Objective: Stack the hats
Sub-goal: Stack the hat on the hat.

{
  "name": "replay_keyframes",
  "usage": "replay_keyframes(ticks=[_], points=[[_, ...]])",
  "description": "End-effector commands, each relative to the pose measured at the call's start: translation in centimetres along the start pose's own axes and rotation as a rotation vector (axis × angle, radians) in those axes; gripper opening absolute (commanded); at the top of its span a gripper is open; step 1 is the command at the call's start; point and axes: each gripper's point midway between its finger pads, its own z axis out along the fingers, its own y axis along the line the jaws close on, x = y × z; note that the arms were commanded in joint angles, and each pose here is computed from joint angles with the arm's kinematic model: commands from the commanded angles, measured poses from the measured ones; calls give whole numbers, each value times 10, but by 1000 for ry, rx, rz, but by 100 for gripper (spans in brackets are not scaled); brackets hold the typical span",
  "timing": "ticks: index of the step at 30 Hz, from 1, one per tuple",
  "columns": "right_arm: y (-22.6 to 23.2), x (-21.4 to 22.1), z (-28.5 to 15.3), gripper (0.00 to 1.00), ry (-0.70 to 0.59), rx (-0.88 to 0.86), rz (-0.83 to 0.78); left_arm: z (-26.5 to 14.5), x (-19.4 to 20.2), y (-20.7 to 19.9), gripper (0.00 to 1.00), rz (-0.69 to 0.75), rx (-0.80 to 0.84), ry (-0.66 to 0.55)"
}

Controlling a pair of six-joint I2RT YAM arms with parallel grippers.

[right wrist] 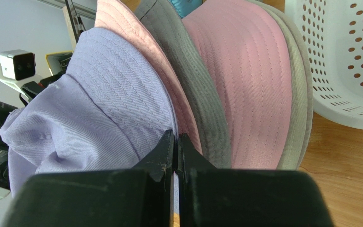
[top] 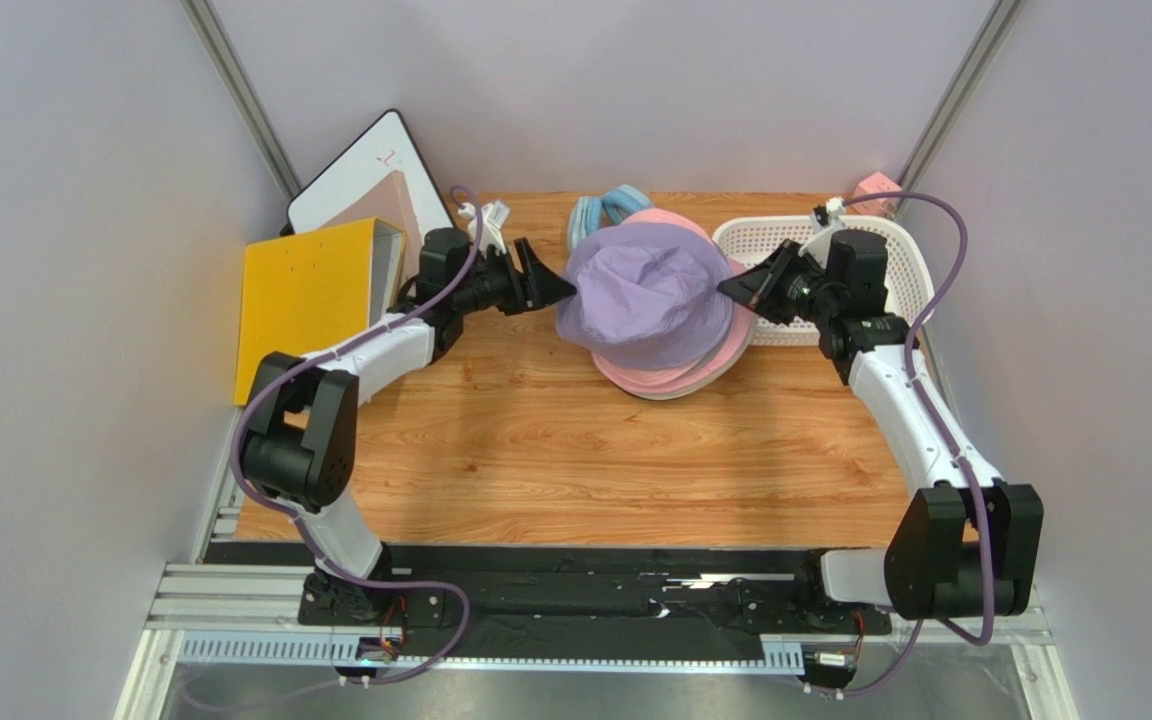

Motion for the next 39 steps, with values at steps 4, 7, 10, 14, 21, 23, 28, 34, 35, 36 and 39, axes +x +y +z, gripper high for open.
replay_keyframes(ticks=[4, 7, 10, 14, 21, 23, 28, 34, 35, 36, 39], points=[[-11, -3, -3, 0, -29, 34, -25, -8, -19, -15, 64, -11, 62, -140], [-15, -1, -3, 0, -25, 40, -23, -2, -26, -22, 64, -20, 107, -151], [-16, 0, -3, 0, -25, 44, -21, 3, -32, -29, 64, -27, 156, -157], [-17, 1, -4, 0, -26, 51, -22, 6, -39, -43, 56, -33, 244, -165], [-16, -2, -15, 0, -56, 78, -32, 9, -38, -35, 5, -43, 212, -171], [-20, -3, -21, 0, -70, 116, -38, 11, -35, -21, 0, -40, 134, -156], [-36, -4, -27, 0, -100, 220, -63, 16, -28, 9, 0, 4, -48, -123], [-41, 5, -14, 0, -74, 238, -69, 35, -6, 18, 0, 62, -149, -31], [-43, 7, -12, 0, -68, 246, -68, 39, -7, 16, 0, 69, -152, -27], [-46, 10, -11, 0, -65, 264, -68, 44, 0, 19, 0, 68, -161, -7], [-46, 24, -8, 0, -44, 263, -78, 48, 7, 29, 0, 65, -210, 12]])
